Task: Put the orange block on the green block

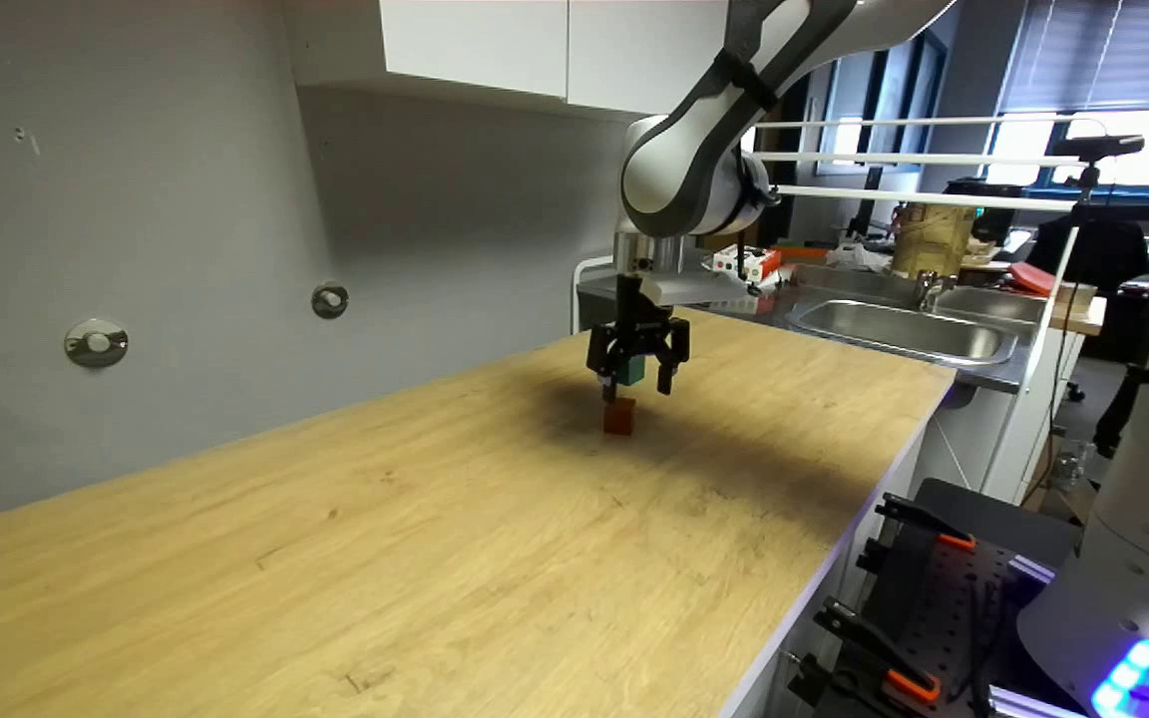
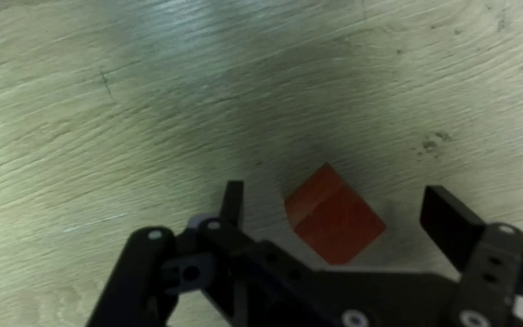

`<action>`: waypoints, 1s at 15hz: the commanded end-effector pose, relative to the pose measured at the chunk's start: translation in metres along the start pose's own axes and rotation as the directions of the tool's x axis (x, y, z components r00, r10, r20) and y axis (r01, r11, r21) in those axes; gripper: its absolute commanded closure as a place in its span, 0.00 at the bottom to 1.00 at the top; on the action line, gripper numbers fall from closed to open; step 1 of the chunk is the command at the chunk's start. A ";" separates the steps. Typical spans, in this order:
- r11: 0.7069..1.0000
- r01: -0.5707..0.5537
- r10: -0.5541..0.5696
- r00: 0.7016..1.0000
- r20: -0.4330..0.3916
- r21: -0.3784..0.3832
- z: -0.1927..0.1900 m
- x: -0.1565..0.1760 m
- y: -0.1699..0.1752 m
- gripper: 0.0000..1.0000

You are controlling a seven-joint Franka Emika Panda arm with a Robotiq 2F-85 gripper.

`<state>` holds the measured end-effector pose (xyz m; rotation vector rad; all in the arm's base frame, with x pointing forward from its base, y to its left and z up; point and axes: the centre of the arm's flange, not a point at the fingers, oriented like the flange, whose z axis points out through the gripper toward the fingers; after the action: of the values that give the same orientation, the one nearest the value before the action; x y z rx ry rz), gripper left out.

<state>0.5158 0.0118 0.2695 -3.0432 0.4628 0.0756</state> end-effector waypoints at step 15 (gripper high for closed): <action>1.000 0.004 -0.002 0.996 0.092 -0.025 0.022 0.054 -0.016 0.65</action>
<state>0.5576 0.0141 0.2393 -3.0431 0.4566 0.2120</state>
